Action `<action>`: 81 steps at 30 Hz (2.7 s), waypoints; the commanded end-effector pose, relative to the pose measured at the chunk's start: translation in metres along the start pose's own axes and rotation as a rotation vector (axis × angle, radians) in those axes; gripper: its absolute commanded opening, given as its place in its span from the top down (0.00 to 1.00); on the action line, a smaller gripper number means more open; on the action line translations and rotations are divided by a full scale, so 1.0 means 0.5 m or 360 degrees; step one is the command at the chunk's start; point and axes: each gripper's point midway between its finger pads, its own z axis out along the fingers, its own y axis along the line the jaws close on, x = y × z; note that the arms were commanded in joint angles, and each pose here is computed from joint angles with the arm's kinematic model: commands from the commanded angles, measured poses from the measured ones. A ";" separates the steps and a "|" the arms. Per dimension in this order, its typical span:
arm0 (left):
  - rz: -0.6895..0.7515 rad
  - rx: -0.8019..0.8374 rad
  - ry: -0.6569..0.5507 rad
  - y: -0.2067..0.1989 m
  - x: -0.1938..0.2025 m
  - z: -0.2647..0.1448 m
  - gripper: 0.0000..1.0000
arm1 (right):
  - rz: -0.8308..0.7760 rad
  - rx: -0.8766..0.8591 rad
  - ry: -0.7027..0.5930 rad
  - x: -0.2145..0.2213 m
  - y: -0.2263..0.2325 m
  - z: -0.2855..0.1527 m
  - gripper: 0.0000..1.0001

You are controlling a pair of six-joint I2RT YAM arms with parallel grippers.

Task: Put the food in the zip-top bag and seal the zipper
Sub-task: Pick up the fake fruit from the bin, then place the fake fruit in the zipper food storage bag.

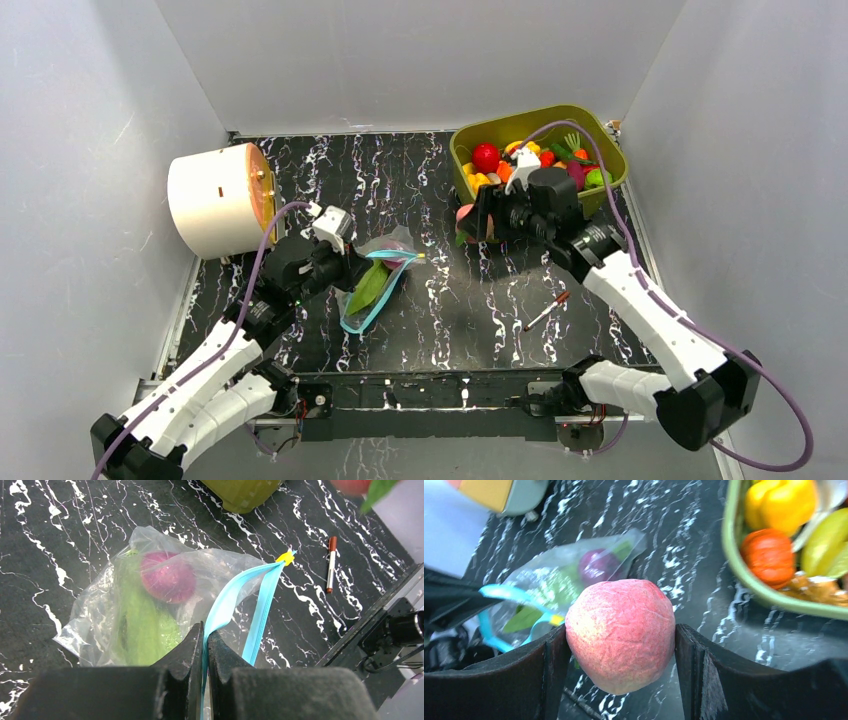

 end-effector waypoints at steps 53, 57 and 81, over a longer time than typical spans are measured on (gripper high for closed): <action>-0.0523 0.0337 -0.0120 -0.117 -0.136 -0.011 1.00 | 0.0220 -0.0430 0.0174 0.120 0.307 0.042 0.34; -0.0525 0.0339 -0.0120 -0.118 -0.135 -0.011 1.00 | 0.0221 -0.0419 0.0167 0.116 0.305 0.043 0.31; -0.0517 0.0300 -0.0110 -0.107 -0.124 -0.008 1.00 | 0.0248 -0.0528 0.0106 0.083 0.333 0.008 0.27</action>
